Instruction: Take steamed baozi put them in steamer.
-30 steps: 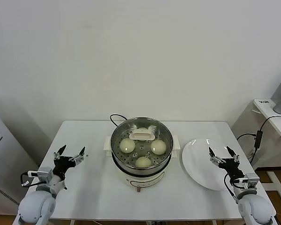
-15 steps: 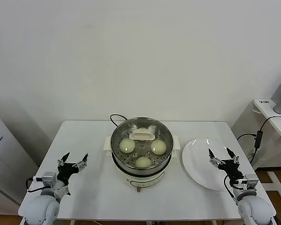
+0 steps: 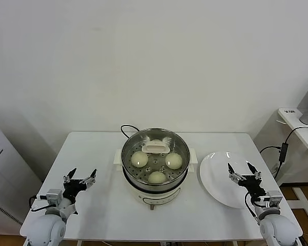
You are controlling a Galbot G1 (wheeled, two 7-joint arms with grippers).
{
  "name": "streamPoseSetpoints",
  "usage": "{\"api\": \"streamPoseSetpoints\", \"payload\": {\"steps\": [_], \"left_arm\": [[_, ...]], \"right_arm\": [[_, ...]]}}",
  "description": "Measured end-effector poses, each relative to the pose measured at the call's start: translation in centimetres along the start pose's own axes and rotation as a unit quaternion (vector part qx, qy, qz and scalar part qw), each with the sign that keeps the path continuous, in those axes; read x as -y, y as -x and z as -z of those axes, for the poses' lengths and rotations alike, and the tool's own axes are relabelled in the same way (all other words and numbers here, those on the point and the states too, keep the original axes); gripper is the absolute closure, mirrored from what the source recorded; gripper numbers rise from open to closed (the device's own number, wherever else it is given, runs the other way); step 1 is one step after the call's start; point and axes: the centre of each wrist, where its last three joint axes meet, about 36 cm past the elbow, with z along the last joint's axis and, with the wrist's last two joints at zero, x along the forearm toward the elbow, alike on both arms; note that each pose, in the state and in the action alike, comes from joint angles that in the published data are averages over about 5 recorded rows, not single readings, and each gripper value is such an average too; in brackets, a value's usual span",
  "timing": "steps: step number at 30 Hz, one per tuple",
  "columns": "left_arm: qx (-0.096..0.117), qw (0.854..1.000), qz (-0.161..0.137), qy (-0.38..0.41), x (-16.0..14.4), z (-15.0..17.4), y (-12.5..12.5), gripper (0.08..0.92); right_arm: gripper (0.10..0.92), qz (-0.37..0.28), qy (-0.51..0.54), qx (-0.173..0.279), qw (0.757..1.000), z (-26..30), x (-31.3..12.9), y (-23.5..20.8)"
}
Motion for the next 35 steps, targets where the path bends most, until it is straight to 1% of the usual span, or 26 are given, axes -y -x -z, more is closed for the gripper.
{"api": "streamPoseSetpoints", "payload": {"steps": [7,19,35], "left_arm": [[0.001,1.0,0.004,-0.003,-0.14,-0.04,-0.04,0.177],[0.004,1.0,0.0,-0.005,0.21,0.17,-0.29,0.177],[0.003,1.0,-0.002,-0.005,0.34,0.25,-0.38,0.177]], "right_arm": [[0.2,-0.002,-0.004,-0.006,1.0,-0.19,0.01,-0.03],[0.2,0.001,-0.008,-0.011,1.0,-0.52,-0.38,-0.19],[0.2,0.0,-0.008,-0.014,1.0,-0.65,-0.6,-0.27]]}}
